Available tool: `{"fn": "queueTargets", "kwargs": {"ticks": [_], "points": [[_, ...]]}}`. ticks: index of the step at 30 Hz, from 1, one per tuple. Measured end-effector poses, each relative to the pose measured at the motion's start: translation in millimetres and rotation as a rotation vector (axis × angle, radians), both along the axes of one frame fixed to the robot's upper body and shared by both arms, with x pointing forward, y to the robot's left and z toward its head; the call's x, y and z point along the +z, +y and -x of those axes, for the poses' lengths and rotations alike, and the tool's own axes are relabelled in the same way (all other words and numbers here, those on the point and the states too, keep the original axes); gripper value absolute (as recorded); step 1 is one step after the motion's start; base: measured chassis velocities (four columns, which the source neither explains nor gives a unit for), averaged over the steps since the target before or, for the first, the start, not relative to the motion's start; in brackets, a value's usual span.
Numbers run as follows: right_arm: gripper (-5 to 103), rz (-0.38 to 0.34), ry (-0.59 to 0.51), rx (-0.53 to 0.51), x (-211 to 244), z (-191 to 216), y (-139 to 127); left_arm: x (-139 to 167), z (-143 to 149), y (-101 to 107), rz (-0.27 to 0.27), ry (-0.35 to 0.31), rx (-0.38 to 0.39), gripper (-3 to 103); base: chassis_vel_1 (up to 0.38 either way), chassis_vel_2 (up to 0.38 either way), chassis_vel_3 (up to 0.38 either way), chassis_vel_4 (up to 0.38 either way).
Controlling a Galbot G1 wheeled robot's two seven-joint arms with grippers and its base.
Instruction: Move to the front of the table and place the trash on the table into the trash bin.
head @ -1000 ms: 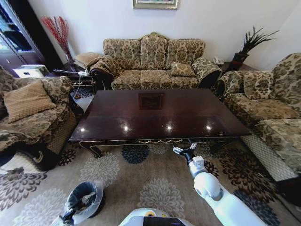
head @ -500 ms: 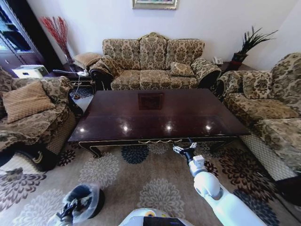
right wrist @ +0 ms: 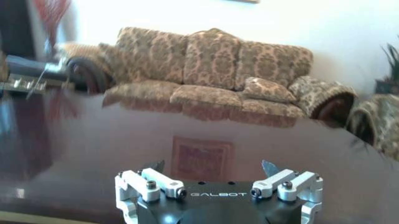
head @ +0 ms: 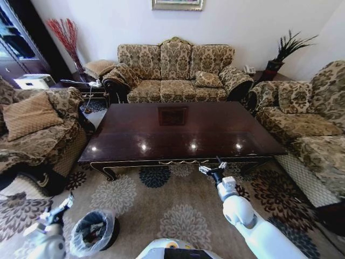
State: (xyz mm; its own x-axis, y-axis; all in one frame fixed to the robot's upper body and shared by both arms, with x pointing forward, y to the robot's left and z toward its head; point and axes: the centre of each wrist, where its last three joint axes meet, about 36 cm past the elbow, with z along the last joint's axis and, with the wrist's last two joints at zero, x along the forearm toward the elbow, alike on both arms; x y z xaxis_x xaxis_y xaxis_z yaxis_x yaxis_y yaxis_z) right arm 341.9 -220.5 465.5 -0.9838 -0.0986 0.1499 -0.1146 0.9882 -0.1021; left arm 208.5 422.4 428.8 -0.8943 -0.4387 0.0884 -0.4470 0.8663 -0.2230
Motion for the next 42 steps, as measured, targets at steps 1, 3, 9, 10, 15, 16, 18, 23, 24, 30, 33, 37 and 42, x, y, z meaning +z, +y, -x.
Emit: {"fn": "queueTargets", "kwargs": {"ticks": [1, 3, 9, 10, 15, 16, 18, 23, 24, 30, 33, 37, 42], "points": [[100, -0.026, 0.002, -0.005, 13.1, 6.1, 3.6, 16.3, 2.2, -14.1, 0.002, -0.023, -0.036, 100, 0.0, 0.0, 0.0, 0.0], [100, -0.086, -0.018, -0.012, 63.4, 36.8, 2.5, 57.6, 9.0, -52.7, -0.026, -0.081, -0.131, 100, 0.0, 0.0, 0.0, 0.0], [100, -0.016, -0.123, -0.074, 90.7, 70.6, -34.6, 90.2, 5.5, -83.2, -0.089, -0.11, -0.233, 100, 0.0, 0.0, 0.0, 0.0], [100, 0.042, -0.201, -0.085, 91.0, 77.5, -51.8, 93.3, -0.6, -85.8, -0.102, -0.111, -0.253, 100, 0.0, 0.0, 0.0, 0.0], [100, 0.134, -0.289, -0.065, 73.0, 96.4, -96.1, 84.2, -22.1, -91.3, -0.109, -0.095, -0.306, 100, 0.0, 0.0, 0.0, 0.0], [100, 0.117, -0.282, -0.072, 70.4, 98.9, -93.7, 81.8, -24.5, -92.4, -0.106, -0.09, -0.312, 100, 0.0, 0.0, 0.0, 0.0], [100, 0.078, -0.273, -0.088, 64.2, 102.2, -83.5, 74.3, -29.7, -94.9, -0.105, -0.076, -0.318, 100, 0.0, 0.0, 0.0, 0.0], [100, -0.025, -0.251, -0.126, 51.4, 106.5, -35.3, 63.6, -34.6, -106.1, -0.118, -0.063, -0.334, 100, 0.0, 0.0, 0.0, 0.0], [100, -0.044, -0.244, -0.132, 51.4, 107.3, -26.4, 65.0, -33.5, -108.5, -0.13, -0.055, -0.337, 100, 0.0, 0.0, 0.0, 0.0], [100, -0.08, -0.218, -0.139, 50.2, 106.7, -3.7, 70.3, -31.4, -106.7, -0.214, -0.03, -0.324, 100, 0.0, 0.0, 0.0, 0.0], [100, -0.069, -0.203, -0.135, 50.7, 105.9, -2.8, 72.4, -33.1, -101.7, -0.237, -0.029, -0.319, 100, 0.0, 0.0, 0.0, 0.0], [100, -0.041, -0.198, -0.125, 51.0, 105.8, -5.1, 66.9, -34.5, -97.1, -0.246, -0.029, -0.313, 100, 0.0, 0.0, 0.0, 0.0], [100, -0.03, -0.175, -0.138, 51.9, 104.9, -10.0, 66.5, -33.2, -98.7, -0.231, -0.032, -0.305, 100, 0.0, 0.0, 0.0, 0.0]]}}
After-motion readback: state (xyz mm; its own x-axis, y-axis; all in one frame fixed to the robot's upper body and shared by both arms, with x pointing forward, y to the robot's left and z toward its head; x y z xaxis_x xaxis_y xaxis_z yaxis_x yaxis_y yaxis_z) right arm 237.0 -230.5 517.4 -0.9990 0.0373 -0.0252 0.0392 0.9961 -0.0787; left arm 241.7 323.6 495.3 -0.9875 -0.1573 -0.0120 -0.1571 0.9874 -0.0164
